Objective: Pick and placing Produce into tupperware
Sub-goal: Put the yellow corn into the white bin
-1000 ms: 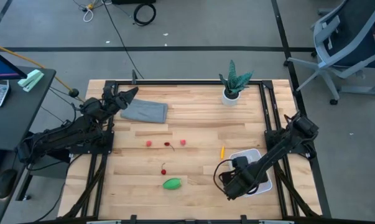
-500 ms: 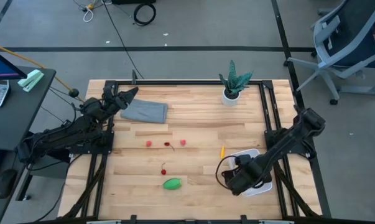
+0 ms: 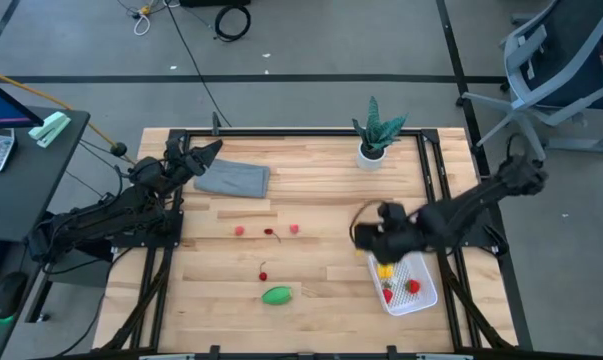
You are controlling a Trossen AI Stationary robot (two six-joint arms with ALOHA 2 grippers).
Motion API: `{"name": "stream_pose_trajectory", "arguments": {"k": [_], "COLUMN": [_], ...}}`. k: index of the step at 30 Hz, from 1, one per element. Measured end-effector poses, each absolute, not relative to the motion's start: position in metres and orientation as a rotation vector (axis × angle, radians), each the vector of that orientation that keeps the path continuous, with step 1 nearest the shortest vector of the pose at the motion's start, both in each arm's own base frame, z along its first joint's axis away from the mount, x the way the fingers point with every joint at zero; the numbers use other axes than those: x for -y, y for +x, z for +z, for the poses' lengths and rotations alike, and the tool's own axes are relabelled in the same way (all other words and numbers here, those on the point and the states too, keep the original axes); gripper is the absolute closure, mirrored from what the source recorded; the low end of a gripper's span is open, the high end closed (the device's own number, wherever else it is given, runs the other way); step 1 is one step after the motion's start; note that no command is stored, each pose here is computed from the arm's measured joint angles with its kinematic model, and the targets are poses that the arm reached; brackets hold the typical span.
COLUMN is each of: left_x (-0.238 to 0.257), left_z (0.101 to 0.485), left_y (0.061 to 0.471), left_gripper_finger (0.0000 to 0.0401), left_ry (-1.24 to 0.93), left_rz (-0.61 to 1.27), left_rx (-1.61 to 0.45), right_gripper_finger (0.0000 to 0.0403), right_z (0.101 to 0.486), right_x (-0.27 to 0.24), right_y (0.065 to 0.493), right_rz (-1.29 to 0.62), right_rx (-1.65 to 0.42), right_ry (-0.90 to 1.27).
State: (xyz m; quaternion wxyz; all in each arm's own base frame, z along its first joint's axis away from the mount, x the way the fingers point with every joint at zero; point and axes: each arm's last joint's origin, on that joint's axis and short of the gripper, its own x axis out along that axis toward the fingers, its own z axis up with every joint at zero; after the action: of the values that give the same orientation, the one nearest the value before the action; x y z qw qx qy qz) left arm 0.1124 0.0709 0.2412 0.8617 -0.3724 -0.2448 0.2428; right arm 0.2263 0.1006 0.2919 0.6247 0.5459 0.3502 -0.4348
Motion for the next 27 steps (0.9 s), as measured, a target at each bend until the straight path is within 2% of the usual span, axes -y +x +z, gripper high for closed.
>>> {"name": "stream_pose_trajectory", "arguments": {"k": [3,7,14,27], "left_x": [-0.071,-0.071,-0.071,-0.071], "left_z": [0.241,0.241,0.241,0.241], "left_y": [0.112,0.112,0.112,0.112], "left_gripper_finger": [0.0239,0.0239,0.0239,0.0239], "left_ry": [-0.781,-0.781,-0.781,-0.781], "left_rz": [0.509,0.509,0.509,0.509], "left_rx": [0.513,0.514,0.514,0.513], "right_gripper_finger": [0.0248,0.0249,0.0249,0.0250], "right_z": [0.296,0.291,0.271,0.205], "right_x": [-0.074,-0.043,0.006,0.017], "right_y": [0.233,0.244,0.263,0.298], "right_rz": [-0.981,-0.933,-0.939,-0.886], "right_rx": [-0.829,-0.987,-1.168,-1.509], "right_ry": [1.204,1.182,1.347,1.275]}}
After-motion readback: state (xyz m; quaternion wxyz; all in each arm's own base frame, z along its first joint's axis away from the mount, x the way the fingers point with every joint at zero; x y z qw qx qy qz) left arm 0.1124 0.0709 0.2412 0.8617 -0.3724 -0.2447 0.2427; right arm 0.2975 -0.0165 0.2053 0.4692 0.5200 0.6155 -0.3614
